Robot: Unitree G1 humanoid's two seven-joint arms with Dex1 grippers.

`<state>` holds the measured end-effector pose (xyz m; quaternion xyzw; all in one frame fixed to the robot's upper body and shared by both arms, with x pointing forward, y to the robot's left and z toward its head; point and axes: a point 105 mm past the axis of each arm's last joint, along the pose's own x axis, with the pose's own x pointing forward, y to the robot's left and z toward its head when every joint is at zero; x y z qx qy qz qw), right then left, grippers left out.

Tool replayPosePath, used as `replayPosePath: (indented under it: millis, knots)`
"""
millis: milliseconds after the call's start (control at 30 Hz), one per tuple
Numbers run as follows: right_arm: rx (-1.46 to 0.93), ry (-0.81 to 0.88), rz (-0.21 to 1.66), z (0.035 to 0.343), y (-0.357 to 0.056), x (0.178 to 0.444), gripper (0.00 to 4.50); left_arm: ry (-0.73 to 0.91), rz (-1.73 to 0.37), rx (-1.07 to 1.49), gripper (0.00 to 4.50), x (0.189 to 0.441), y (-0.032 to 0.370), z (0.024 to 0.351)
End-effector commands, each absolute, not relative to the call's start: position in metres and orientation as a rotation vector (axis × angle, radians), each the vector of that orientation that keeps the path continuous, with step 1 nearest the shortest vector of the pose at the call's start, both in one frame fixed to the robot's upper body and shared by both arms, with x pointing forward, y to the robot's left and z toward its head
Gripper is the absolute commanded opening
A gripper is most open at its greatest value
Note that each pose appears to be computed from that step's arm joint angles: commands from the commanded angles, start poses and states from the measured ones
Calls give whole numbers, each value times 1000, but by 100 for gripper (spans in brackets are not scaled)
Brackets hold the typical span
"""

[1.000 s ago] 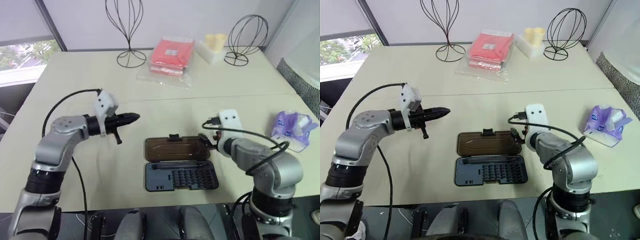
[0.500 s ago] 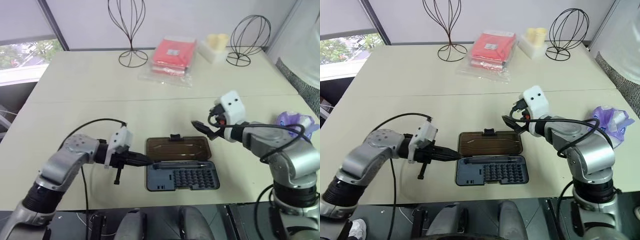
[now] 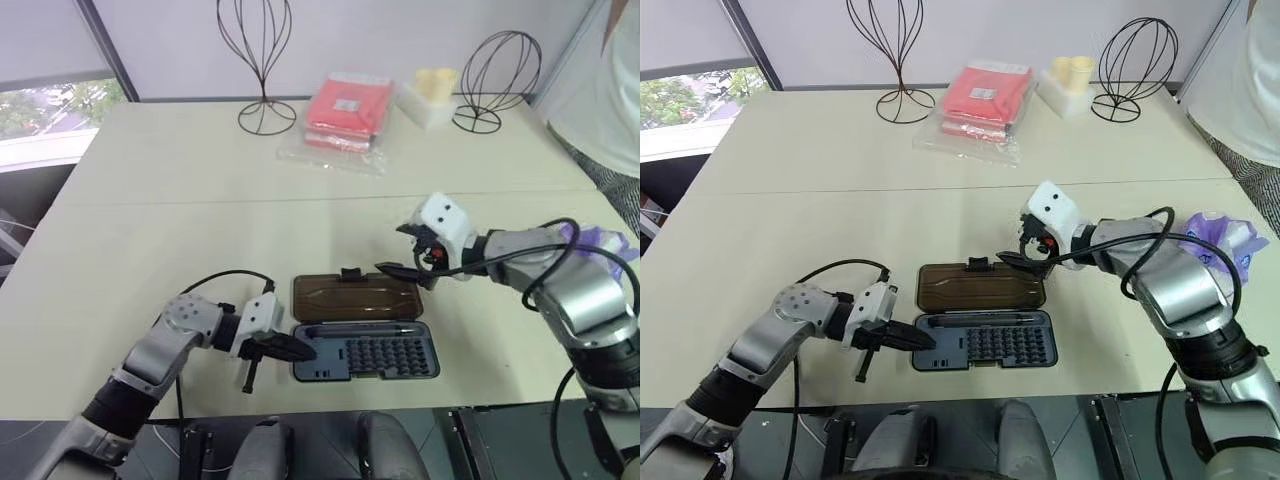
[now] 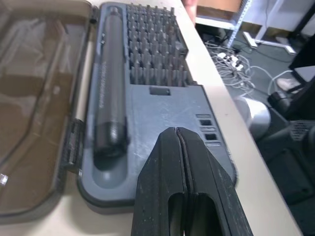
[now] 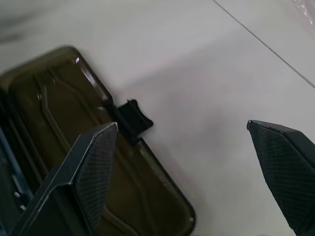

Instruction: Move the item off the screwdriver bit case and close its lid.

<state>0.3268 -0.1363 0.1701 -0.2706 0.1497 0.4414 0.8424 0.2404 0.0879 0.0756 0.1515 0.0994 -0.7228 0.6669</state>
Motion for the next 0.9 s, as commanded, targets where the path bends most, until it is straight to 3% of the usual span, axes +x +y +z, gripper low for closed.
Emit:
replayPosePath:
  millis: [33,233,567,667,767,900]
  knots:
    - [-619,279,1051,170,-129,332,437,297,-1576,367,0,245,96,57]
    - [-689,320,1084,142,-134,352,437,287,-1569,368,0,243,95,56]
    - [-693,353,1043,121,-147,371,437,284,-1551,374,0,241,99,52]
    - [-693,362,1048,118,-148,372,351,281,-1545,380,0,242,100,50]
    - [-709,391,1058,112,-151,371,214,277,-1536,384,0,243,102,51]
    - [-724,423,1091,106,-150,367,214,272,-1523,389,0,245,103,52]
